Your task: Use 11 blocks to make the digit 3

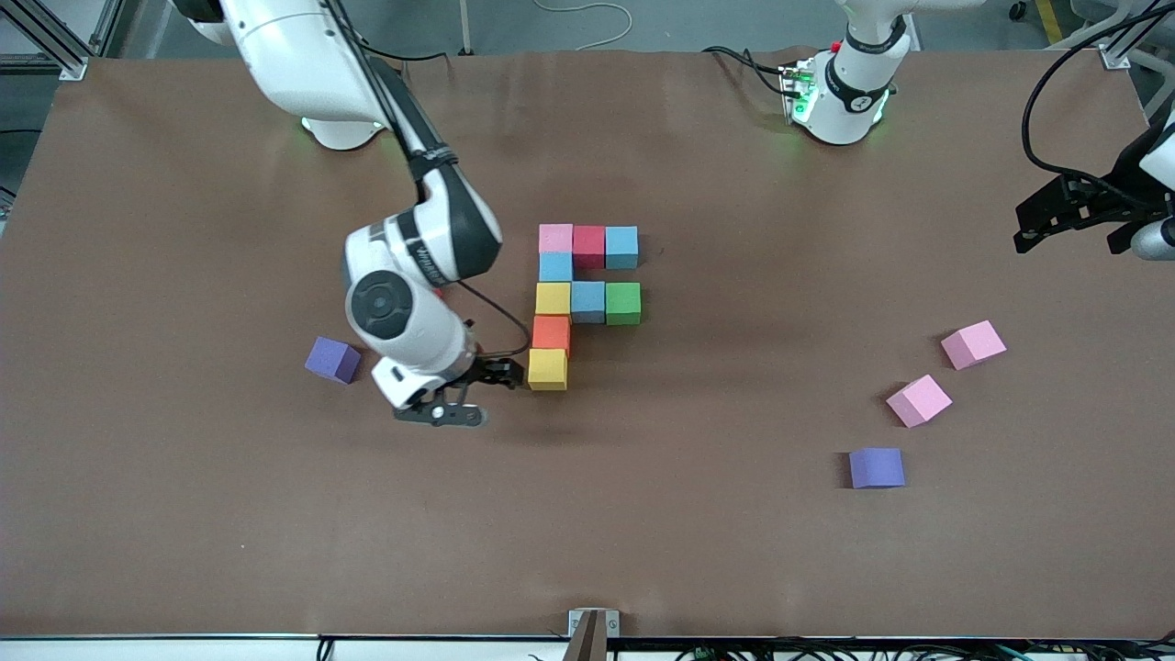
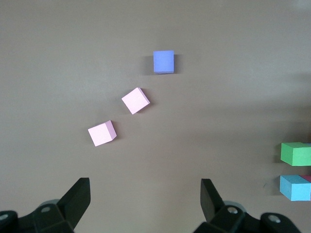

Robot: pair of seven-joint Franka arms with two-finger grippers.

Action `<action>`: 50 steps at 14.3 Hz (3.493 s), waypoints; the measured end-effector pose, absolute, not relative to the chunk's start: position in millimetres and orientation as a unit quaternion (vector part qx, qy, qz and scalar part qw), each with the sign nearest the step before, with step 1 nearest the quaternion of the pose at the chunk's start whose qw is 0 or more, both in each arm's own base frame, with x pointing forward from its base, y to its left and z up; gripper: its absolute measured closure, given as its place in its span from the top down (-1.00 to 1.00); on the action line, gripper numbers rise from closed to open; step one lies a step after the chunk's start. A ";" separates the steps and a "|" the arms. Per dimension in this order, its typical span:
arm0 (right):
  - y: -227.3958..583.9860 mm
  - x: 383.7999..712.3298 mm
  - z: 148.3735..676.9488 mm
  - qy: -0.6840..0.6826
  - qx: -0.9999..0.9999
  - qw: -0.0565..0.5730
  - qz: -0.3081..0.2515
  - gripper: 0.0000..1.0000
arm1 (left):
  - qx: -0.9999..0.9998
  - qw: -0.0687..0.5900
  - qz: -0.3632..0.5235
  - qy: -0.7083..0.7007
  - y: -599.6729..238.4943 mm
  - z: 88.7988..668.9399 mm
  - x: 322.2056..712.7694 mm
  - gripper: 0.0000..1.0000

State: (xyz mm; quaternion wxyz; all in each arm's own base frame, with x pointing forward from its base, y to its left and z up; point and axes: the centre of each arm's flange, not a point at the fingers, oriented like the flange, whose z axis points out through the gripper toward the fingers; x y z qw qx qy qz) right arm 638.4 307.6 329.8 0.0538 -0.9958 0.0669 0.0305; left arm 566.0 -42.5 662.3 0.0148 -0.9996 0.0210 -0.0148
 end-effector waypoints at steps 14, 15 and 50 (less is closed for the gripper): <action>131.0 640.6 355.2 0.122 -0.992 -0.007 0.033 1.00 | -1.000 0.016 0.001 0.019 -40.9 650.3 569.6 1.00; 127.5 637.5 354.9 0.124 -0.992 -0.007 0.032 1.00 | -1.000 0.016 0.001 0.019 -39.8 650.3 569.7 1.00; -31.3 596.8 587.0 0.007 -0.998 0.012 0.056 1.00 | -0.999 0.006 -0.033 0.033 -62.1 368.3 718.2 1.00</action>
